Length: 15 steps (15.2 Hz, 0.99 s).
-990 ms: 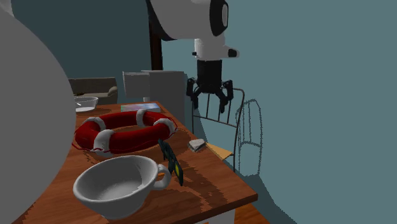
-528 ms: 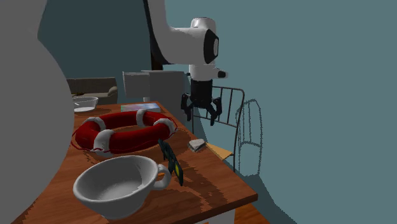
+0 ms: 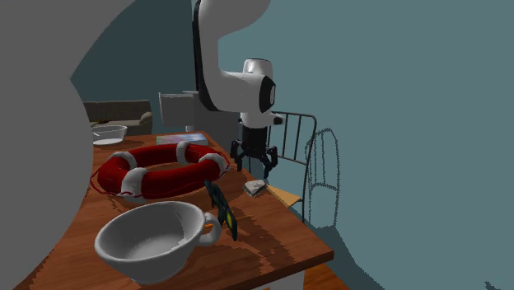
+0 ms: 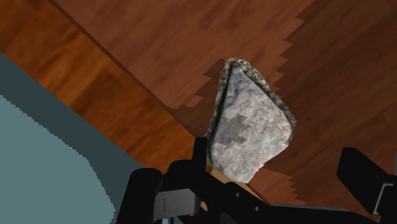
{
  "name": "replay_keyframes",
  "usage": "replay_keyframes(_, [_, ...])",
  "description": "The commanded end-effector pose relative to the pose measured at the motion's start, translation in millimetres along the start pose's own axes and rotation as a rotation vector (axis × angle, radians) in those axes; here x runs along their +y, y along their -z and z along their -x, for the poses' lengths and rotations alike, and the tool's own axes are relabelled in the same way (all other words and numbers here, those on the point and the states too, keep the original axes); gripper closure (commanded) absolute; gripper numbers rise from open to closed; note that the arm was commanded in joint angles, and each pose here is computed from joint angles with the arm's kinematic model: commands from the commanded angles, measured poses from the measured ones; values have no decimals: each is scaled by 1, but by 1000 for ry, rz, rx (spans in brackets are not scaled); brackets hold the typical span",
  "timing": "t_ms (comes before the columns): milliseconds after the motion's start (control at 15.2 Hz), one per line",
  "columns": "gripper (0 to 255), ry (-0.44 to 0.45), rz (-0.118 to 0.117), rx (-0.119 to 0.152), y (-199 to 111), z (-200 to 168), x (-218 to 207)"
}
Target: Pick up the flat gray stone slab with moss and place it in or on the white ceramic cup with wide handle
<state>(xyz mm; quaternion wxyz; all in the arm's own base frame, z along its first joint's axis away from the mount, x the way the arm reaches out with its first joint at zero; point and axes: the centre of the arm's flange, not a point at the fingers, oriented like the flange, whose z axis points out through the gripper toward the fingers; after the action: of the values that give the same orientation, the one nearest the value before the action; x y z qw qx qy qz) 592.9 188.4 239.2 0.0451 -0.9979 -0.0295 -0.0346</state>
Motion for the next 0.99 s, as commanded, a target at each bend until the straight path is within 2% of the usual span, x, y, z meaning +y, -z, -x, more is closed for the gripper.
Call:
replay_keyframes(0, [0,0,-1,0,-11,-3,-2])
replay_keyframes(330, [0,0,-1,0,-35,-3,-2])
replay_keyframes(792, [0,0,-1,0,-35,-3,-2])
replay_keyframes(858, [255,0,-1,0,-35,-3,-2])
replay_keyframes(924, [255,0,-1,0,-35,-3,-2])
